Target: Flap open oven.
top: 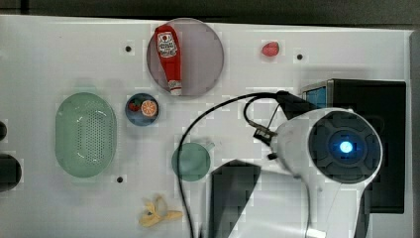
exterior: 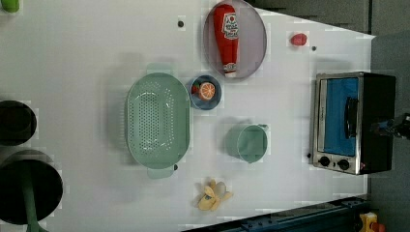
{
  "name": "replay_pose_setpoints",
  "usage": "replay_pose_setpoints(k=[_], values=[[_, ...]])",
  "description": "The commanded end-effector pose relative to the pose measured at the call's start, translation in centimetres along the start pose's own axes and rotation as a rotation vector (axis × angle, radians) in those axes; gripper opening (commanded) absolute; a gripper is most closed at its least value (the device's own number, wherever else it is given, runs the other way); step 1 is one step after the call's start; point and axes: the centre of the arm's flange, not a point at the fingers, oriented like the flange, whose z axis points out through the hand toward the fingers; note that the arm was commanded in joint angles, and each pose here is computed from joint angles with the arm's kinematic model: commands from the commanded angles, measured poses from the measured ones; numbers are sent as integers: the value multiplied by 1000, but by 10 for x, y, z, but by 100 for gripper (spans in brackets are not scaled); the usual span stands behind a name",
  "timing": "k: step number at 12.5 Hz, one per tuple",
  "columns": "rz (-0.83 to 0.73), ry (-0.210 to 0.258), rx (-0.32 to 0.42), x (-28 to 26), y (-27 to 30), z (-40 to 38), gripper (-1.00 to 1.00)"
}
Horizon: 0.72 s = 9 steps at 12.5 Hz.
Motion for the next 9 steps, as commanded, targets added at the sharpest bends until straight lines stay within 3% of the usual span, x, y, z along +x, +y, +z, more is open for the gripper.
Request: replay_pose_setpoints(k=[1,4,9], values=[[-202,44,20,9,42,32,-65],[-272,78,-8,28,73,60,-65],[-238,93,-42,51,100,113,-65]])
